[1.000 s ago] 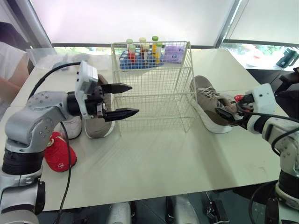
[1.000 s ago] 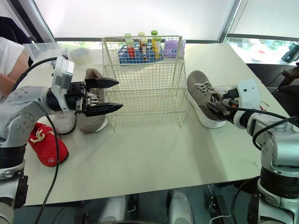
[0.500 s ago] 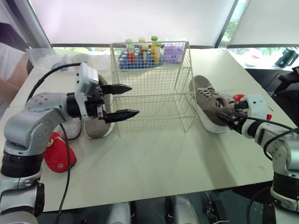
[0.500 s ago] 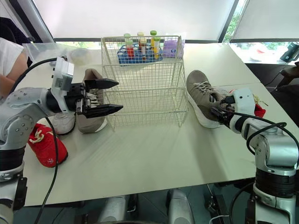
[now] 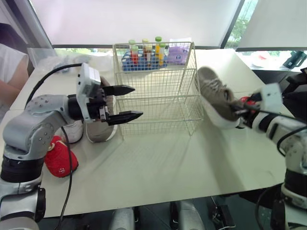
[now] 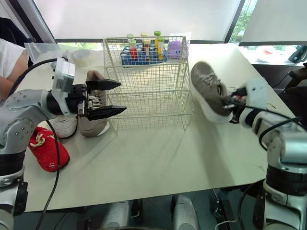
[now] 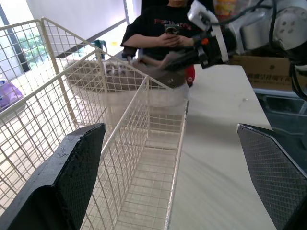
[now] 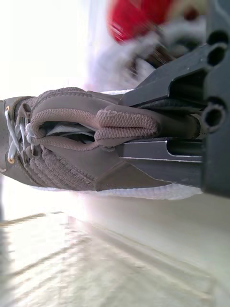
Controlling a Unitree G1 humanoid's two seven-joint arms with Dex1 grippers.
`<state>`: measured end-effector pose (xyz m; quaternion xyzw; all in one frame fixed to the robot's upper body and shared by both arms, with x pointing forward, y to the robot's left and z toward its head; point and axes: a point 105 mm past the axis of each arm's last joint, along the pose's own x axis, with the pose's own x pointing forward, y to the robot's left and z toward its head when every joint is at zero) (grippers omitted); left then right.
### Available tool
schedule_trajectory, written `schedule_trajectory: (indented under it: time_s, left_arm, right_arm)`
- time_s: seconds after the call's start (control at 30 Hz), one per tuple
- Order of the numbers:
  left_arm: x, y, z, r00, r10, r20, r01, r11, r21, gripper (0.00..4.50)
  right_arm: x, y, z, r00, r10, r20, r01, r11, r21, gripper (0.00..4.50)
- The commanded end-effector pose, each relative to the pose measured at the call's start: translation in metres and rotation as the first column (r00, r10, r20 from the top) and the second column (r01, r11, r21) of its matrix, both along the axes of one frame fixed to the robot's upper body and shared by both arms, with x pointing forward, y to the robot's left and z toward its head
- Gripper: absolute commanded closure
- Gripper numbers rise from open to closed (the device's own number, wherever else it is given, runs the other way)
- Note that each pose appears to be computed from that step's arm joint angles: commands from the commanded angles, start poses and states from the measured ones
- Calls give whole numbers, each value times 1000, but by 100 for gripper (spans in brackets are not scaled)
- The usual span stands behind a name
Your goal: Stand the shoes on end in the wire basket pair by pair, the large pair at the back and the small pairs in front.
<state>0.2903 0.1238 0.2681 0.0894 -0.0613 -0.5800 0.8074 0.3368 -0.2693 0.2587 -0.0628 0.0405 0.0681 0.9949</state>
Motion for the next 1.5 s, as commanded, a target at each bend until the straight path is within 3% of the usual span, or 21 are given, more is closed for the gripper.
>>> schedule_trajectory:
  time_s: [0.03,0.17,0.23,0.33,0.43,0.83,1.1,1.2,1.37,1.43,1.5]
  left_arm:
    - [3,5,25,999,12,44,-9,998,-64,0]
    - [13,9,41,1000,23,17,-21,993,-117,0]
    - [17,13,47,1000,29,2,-29,990,-135,0]
    - [24,23,63,999,18,-42,-26,981,-190,0]
    - [29,34,82,997,0,-71,-18,969,-247,0]
    - [42,47,95,991,-24,-131,-12,965,-263,0]
    - [46,43,90,990,-32,-138,-1,972,-234,0]
    - [45,40,83,988,-46,-148,14,977,-211,83]
    - [45,38,79,986,-54,-156,21,979,-203,323]
    - [45,38,78,986,-52,-156,19,979,-204,378]
    - [45,37,79,986,-54,-157,19,977,-214,385]
  right_arm:
    - [-24,-6,96,949,2,315,24,997,-77,439]
    - [-49,25,146,854,232,465,-91,948,-304,439]
    - [-60,45,151,811,370,453,-158,884,-440,439]
    - [-72,77,148,730,574,371,-219,711,-669,439]
    - [-74,93,143,668,677,307,-212,570,-794,439]
    - [-72,123,123,532,825,190,-141,308,-941,439]
    - [-76,135,122,476,865,156,-155,257,-954,439]
    - [-75,137,123,469,869,156,-152,254,-955,439]
    - [-75,139,127,462,873,157,-149,251,-956,439]
    - [-74,139,127,464,872,153,-149,247,-958,439]
    - [-72,137,129,471,867,164,-176,274,-945,335]
